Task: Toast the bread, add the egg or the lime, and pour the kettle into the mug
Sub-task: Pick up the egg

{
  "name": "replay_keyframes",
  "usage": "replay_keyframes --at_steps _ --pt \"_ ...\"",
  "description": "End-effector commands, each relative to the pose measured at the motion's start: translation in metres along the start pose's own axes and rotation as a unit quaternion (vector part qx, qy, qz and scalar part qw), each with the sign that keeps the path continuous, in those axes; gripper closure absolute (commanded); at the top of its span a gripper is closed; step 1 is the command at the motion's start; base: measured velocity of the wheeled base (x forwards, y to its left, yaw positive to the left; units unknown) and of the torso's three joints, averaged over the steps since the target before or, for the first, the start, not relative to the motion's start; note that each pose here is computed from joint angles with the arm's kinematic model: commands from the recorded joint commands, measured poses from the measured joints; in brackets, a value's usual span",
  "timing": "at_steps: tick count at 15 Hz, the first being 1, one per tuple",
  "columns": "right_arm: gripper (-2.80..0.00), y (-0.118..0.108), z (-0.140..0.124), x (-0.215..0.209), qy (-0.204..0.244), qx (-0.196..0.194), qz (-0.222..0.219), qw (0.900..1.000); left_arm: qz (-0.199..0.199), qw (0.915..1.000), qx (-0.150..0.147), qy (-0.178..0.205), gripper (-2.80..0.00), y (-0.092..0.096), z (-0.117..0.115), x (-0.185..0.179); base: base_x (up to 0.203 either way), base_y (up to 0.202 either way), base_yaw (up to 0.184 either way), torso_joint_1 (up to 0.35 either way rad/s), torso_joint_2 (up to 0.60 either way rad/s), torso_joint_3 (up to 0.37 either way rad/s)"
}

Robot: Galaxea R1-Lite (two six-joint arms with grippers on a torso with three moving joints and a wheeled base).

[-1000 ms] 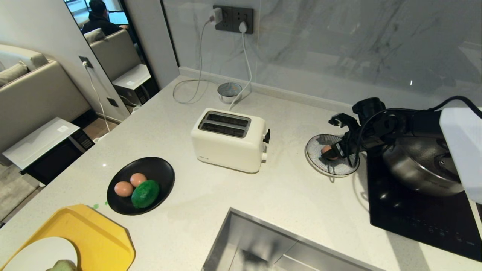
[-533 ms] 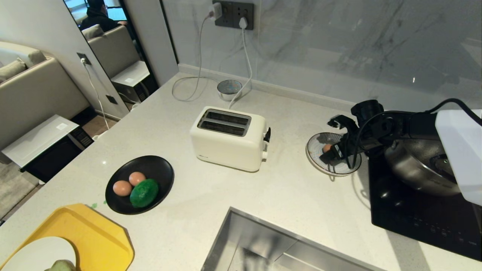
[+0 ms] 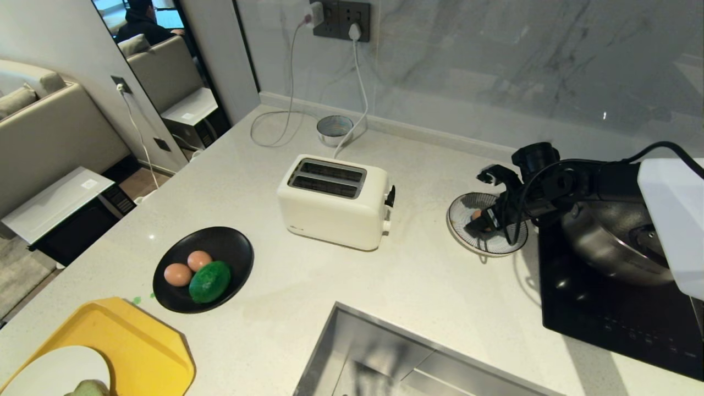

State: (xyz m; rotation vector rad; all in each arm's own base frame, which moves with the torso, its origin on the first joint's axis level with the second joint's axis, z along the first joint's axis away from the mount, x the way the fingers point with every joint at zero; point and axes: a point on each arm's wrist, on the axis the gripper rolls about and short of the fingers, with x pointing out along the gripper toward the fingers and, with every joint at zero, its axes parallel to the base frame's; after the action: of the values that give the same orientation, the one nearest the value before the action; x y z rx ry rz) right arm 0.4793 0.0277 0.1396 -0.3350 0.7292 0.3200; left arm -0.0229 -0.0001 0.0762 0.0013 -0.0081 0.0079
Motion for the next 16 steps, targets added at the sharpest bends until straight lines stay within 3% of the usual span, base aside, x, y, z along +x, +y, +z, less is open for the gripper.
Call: replay_keyframes --at_steps 1,16 --pt "-2.8 0.0008 0.0017 -0.0025 -0.002 -0.002 0.001 1.0 0.001 1.0 0.0 -0.001 0.0 0.0 0.0 -0.0001 0.0 0.0 0.0 0.0 0.0 0.0" --pt "-2.8 0.0005 -0.0033 0.0053 0.004 0.001 0.008 1.0 0.001 1.0 0.0 0.0 0.0 0.0 0.0 0.0 0.0 0.0 0.0 0.0 0.0 0.0"
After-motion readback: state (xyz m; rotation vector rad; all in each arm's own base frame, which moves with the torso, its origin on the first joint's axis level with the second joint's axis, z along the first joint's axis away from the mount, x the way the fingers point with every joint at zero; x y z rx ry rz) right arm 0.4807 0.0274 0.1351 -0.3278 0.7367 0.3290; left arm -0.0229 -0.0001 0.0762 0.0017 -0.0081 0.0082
